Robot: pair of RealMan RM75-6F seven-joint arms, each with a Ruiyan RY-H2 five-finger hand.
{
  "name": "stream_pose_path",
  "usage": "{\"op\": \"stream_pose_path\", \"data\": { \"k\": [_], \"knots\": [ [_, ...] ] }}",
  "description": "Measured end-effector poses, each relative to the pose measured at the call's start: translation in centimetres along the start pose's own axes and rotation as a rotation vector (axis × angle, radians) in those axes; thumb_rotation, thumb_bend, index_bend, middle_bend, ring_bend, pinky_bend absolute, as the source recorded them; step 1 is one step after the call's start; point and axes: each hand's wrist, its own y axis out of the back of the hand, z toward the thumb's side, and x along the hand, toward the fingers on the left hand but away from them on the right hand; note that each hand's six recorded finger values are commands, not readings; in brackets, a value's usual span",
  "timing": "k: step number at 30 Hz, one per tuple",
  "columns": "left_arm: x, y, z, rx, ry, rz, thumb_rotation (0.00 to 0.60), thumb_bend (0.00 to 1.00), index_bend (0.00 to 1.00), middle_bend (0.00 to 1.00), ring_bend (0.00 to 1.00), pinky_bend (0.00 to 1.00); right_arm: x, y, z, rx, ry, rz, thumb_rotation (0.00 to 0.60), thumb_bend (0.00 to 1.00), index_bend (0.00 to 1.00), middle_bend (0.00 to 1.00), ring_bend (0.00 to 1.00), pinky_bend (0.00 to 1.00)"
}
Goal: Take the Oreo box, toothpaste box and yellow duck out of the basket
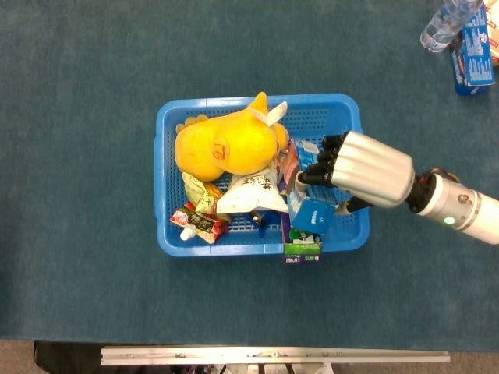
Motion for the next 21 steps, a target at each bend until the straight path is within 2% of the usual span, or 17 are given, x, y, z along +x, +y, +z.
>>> {"op": "stream_pose_path", "data": {
  "k": [11,21],
  "knots": [
    [0.0,0.1,-0.1,-0.001,0.004,0.006,0.600,0.36,0.31,0.31,0.29,0.51,-0.1,2.5,-0.3,0.033,-0.006,-0.121,0.600,0.00,0.72,0.77,0.80,0.64],
    [0.1,0.5,-0.2,0.000,0.009,0.023,0.600,0.36,0.31,0.31,0.29,0.51,-1.1,5.6,0.7,0.076,0.030,-0.211,0.600,0.00,0.72,0.77,0.80,0.64]
  ]
}}
